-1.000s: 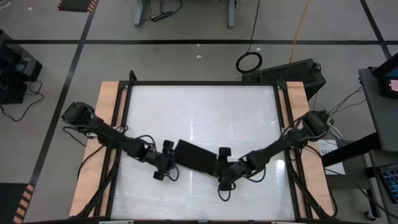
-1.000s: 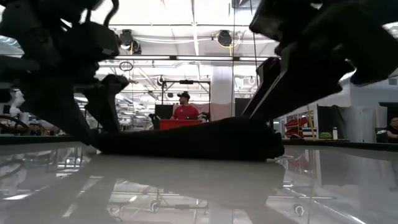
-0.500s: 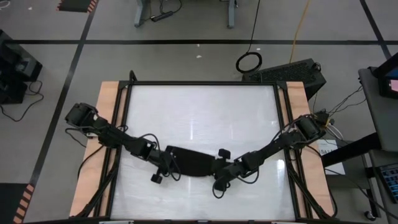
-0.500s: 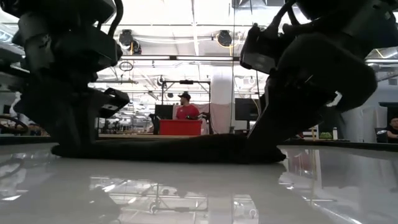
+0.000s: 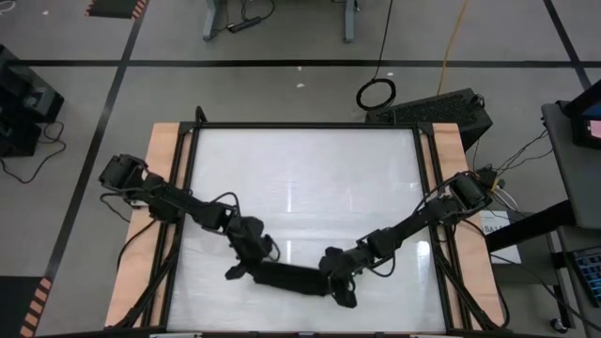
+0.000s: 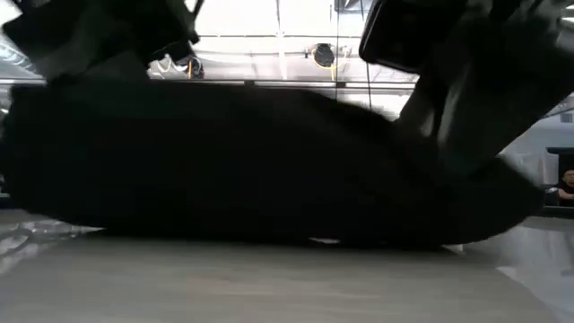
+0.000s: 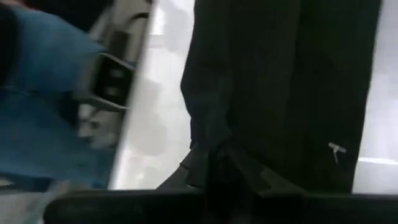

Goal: Roll napkin
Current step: Roll the black napkin

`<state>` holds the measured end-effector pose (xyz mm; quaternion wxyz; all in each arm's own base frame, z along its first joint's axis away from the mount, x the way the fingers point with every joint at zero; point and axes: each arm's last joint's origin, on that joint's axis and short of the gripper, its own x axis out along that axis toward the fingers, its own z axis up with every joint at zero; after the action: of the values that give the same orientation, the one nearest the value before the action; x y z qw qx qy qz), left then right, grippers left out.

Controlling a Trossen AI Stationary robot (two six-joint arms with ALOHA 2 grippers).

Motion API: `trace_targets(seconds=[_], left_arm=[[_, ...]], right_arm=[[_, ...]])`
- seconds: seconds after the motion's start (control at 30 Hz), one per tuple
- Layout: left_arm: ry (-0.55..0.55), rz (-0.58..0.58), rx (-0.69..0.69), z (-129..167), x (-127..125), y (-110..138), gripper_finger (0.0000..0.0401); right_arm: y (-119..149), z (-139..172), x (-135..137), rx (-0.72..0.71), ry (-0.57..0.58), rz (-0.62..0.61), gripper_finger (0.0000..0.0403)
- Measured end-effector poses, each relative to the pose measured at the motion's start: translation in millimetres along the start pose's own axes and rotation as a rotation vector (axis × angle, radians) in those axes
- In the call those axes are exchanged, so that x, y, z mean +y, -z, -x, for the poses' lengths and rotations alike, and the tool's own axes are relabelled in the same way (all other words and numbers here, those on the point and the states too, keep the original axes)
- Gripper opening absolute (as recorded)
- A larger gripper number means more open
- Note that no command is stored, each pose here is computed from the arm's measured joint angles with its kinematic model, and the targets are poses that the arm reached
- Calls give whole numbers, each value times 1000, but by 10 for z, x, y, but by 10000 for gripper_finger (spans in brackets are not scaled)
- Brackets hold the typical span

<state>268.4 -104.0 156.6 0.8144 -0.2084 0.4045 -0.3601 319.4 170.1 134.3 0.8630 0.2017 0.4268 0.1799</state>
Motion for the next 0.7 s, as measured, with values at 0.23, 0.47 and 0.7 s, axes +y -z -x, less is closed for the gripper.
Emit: trace_targets(seconds=[0.23, 0.47, 0.7], left_arm=[[2, 243, -15, 107, 150, -42, 4], [-105, 395, 49, 4, 324, 94, 4], [-128, 448, -15, -98, 415, 54, 4]], right_arm=[[-61, 9, 78, -16, -140, -56, 15], [-68, 11, 80, -8, -158, -116, 34], [-49, 10, 98, 24, -186, -137, 40]])
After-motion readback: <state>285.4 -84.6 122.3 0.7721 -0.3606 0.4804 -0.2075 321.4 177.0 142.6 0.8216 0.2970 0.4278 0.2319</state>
